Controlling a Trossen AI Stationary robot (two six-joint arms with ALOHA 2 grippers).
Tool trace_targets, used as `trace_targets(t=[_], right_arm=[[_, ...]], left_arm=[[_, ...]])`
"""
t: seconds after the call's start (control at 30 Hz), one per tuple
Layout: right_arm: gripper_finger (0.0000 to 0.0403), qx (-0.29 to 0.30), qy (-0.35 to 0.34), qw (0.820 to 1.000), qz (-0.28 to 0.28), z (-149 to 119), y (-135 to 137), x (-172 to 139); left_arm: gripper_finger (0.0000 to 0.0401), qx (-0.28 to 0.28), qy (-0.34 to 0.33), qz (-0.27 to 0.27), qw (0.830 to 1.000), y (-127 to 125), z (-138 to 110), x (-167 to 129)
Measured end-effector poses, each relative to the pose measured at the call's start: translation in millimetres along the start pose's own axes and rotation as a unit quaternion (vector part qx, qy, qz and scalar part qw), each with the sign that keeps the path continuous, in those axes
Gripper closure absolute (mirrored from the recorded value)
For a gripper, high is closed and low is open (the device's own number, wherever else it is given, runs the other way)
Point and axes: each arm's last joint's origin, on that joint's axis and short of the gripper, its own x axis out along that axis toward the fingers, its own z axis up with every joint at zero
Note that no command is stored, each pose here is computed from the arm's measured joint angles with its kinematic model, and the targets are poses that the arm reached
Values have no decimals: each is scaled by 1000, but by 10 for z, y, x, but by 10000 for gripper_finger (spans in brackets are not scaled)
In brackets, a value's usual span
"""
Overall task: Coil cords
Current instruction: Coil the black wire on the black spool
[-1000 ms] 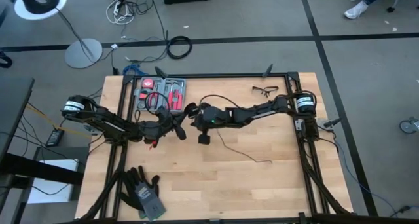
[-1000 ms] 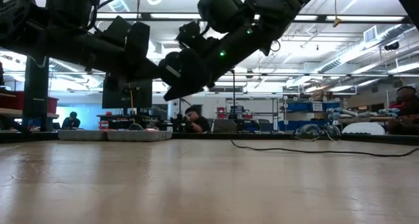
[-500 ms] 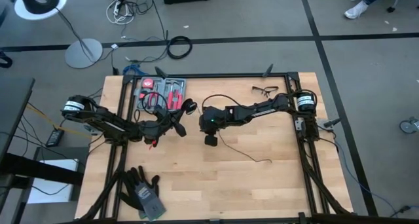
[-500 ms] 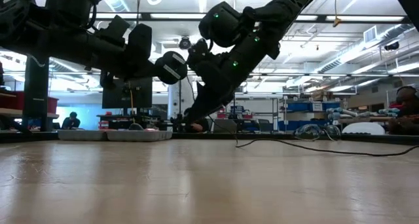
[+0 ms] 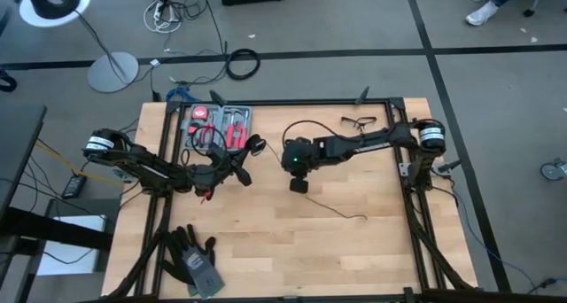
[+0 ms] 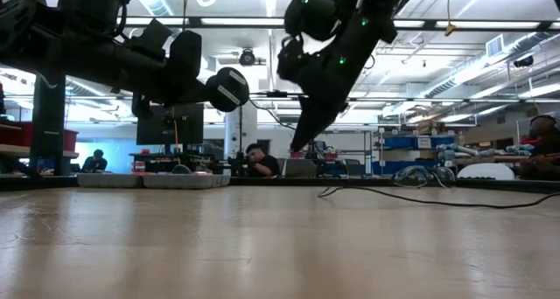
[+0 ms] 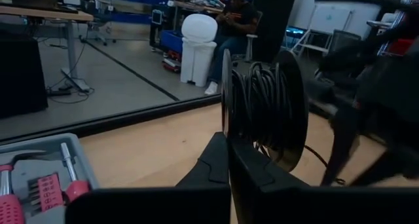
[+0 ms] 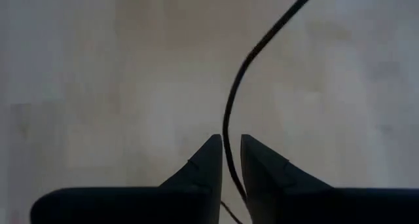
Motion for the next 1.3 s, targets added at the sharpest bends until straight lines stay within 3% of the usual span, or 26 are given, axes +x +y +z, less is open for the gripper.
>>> trace_targets(t=[0.2, 0.3, 0.4, 0.47, 0.67, 1.07, 1.3], right_arm=[[350, 7, -51, 998, -38, -208, -61, -185], [350, 35, -136, 989, -40, -353, -76, -221], [348, 49, -245, 968, -28, -455, -70, -205], [348, 45, -279, 959, -24, -586, -61, -153], [350, 90, -290, 953, -8, -882, -57, -72], [349, 100, -303, 948, -4, -859, -56, -89], [326, 92, -306, 947, 21, -853, 0, -97]], left_arm=[[401, 0, 2, -5, 1000, -7, -3, -7], [401, 1, 3, -9, 1000, -12, -7, -12], [401, 0, 5, -14, 1000, -15, -7, -12], [401, -1, 4, -16, 1000, -17, -4, -12], [401, -5, 6, -31, 1000, -27, 1, -12], [401, -6, 6, -35, 999, -31, 4, -12], [401, -4, 8, -34, 999, -30, -1, -12]])
